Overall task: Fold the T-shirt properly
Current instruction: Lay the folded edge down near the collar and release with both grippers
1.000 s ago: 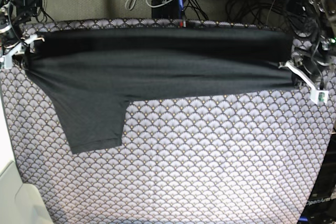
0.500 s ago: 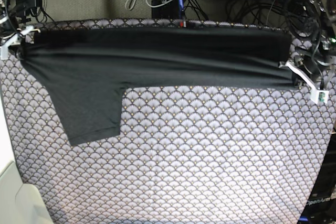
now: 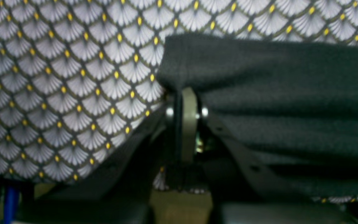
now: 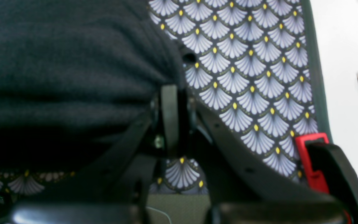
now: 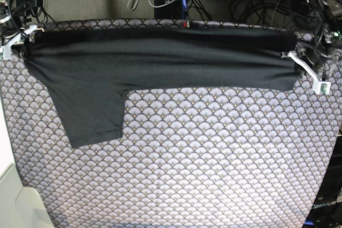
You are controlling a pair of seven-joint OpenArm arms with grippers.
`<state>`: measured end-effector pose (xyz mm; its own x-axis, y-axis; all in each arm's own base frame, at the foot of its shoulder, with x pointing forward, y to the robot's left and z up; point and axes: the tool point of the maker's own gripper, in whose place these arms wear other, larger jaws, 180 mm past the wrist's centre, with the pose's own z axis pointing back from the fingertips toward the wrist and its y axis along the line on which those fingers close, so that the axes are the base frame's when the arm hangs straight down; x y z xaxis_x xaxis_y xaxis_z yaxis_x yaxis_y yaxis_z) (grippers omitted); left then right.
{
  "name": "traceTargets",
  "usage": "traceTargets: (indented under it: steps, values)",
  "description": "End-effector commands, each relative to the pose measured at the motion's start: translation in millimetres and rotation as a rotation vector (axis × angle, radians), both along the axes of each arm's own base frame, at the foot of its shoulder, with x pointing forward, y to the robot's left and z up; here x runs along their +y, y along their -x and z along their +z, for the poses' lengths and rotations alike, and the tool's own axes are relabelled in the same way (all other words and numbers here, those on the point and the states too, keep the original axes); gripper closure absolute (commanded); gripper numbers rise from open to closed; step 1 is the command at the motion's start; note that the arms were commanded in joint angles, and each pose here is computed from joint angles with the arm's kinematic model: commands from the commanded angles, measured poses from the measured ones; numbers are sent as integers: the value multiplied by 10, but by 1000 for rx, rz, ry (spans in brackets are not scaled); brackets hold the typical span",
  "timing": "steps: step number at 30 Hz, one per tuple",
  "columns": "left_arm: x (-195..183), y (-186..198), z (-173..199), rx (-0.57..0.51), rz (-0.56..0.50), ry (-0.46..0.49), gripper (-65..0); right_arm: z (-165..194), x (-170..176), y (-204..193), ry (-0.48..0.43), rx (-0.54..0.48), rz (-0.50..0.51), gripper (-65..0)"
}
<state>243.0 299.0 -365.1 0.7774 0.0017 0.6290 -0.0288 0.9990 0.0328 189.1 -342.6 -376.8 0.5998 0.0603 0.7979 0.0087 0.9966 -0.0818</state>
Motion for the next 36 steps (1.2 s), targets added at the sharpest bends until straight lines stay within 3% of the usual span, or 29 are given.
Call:
traceTargets:
  steps: [1, 14, 17, 20, 23, 30, 36]
  values:
    - [48, -59, 99, -33, -6, -18, -5, 106, -54, -19, 16, -33, 3, 0]
    - [55, 126, -36, 23, -5, -18, -12, 64, -50, 48, 17, -11, 6, 0]
    - [78, 204, -141, 56, 7, -6, -73, 37, -52, 68, 17, 7, 4, 0]
    - [82, 274, -204, 78, 11, -1, -152, -72, -70, 155, 22, 101, -1, 0]
    - [83, 342, -244, 97, 12, 0, -163, -85, -145, 180, 44, 150, 1, -49]
    - [94, 405, -271, 114, 8, -5, -166, -81, -153, 183, 47, 152, 2, -170]
    - [-2, 497, -314, 142, -118, -18, -167, -72, -172, 188, 49, 150, -4, -213]
